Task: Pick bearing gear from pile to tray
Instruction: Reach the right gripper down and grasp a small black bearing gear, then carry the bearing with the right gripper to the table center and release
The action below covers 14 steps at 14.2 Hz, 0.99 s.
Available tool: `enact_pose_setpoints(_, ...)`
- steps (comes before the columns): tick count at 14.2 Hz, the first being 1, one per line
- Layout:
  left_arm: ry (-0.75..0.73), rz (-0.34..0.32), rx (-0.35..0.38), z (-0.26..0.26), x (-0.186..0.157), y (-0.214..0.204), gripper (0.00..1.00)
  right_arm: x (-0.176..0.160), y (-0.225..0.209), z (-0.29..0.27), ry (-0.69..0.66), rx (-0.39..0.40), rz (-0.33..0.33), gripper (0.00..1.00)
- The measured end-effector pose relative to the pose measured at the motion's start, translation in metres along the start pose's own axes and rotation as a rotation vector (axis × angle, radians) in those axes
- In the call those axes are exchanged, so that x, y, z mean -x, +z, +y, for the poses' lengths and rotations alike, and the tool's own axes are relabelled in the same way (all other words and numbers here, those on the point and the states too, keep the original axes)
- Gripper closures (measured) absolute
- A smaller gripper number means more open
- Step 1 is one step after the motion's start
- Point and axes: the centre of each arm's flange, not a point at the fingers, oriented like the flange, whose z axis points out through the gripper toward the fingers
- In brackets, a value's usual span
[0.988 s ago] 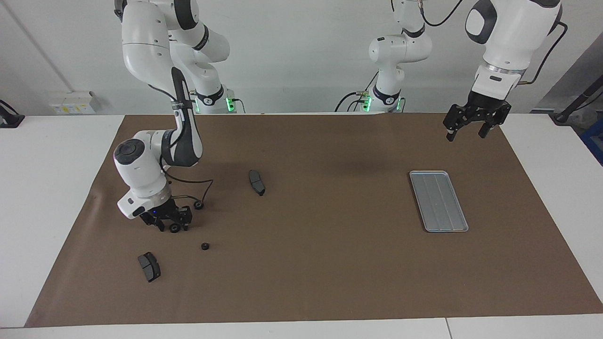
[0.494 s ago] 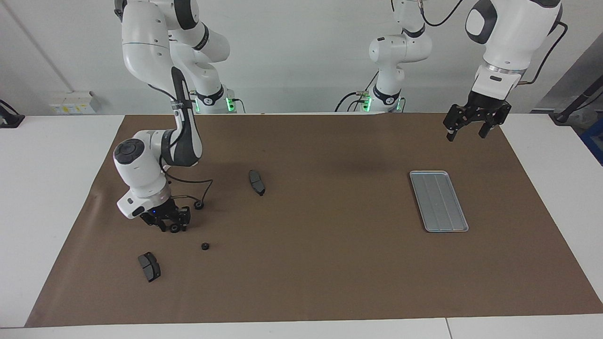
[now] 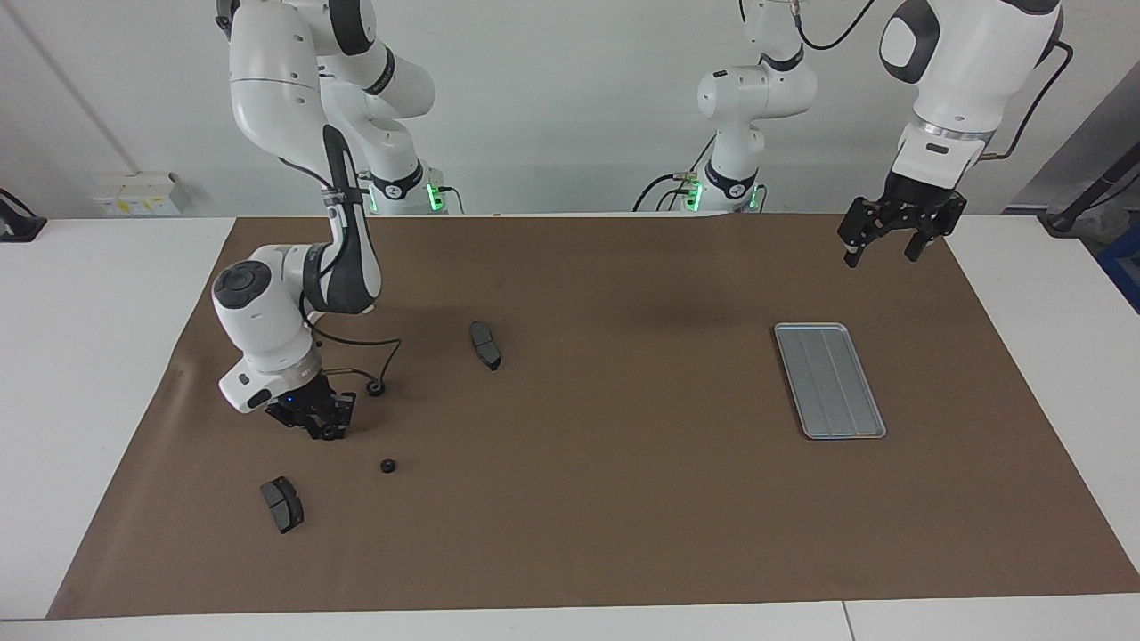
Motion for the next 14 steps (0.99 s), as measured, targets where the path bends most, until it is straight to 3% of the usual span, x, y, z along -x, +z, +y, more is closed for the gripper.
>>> enact_pose_setpoints(4, 0.0, 0.0, 0.0, 0.0, 0.0, 0.0, 0.0, -0.003, -0.004, -0.008, -0.012, -0.004, -0.024, 0.65)
enact_pose_setpoints(8, 0.0, 0.0, 0.0, 0.0, 0.0, 0.0, 0.0, -0.027, -0.062, -0.031, 0.043, -0.021, -0.051, 0.65)
enact_pose_setpoints(11, 0.0, 0.0, 0.0, 0.0, 0.0, 0.0, 0.0, -0.038, -0.115, -0.091, 0.099, -0.038, -0.047, 0.65)
enact_pose_setpoints(14, -0.001, 0.0, 0.0, -0.001, 0.0, 0.0, 0.0, -0.033, -0.128, -0.171, 0.152, -0.064, -0.014, 0.65)
